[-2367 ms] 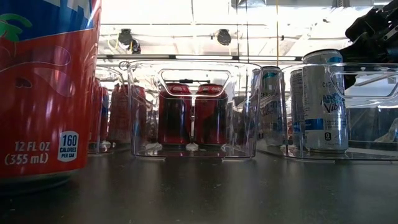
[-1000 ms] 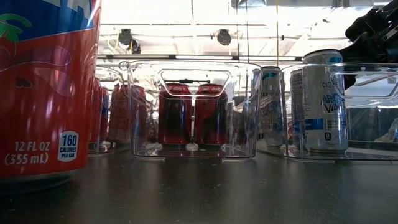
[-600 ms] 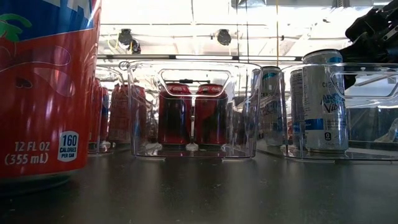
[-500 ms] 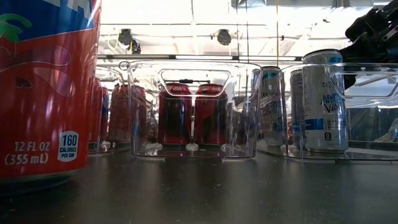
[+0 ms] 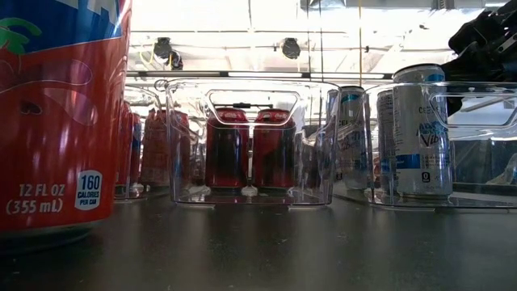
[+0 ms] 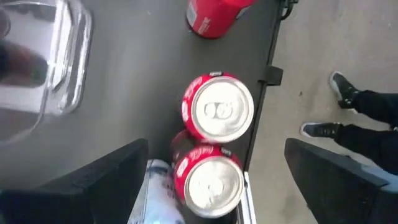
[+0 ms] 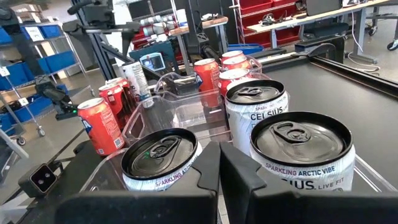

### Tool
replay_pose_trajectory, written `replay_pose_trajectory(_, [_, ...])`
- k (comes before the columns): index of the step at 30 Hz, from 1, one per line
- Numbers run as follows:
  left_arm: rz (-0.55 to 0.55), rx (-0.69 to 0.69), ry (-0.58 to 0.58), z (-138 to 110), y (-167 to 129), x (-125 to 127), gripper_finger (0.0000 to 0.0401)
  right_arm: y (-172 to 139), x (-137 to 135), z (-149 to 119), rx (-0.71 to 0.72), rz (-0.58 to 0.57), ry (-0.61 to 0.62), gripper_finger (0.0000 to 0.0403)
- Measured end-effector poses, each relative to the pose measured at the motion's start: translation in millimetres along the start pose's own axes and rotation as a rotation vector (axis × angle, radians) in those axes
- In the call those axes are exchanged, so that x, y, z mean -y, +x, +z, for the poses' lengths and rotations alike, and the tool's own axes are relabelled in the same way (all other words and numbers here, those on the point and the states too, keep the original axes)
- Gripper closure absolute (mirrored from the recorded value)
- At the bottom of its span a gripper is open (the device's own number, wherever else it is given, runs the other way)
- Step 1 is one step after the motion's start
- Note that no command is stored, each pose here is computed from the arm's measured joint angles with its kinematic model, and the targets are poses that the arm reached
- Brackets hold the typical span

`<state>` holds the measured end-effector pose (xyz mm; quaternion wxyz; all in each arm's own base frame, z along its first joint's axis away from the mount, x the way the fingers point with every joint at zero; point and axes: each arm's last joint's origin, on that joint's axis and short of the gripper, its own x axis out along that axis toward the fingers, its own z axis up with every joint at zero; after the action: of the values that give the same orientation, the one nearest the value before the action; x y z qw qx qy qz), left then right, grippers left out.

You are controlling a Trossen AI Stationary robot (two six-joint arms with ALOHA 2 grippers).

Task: Sort soda cans
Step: Put the right red white soda can into the middle transparent bin

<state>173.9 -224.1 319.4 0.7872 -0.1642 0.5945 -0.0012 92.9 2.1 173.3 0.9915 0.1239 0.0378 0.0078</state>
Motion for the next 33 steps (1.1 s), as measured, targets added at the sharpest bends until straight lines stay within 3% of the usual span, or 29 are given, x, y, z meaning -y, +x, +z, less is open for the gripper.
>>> replay_pose_trajectory(8, [0.035,-0.008,0.106,19,18,8,0.0018,0,0,0,0.000,0.000,0.000,0.0399])
replay_pose_trajectory(33, [0.166,-0.079,0.115,22,81,23,0.0018,0,0,0,0.000,0.000,0.000,0.0399])
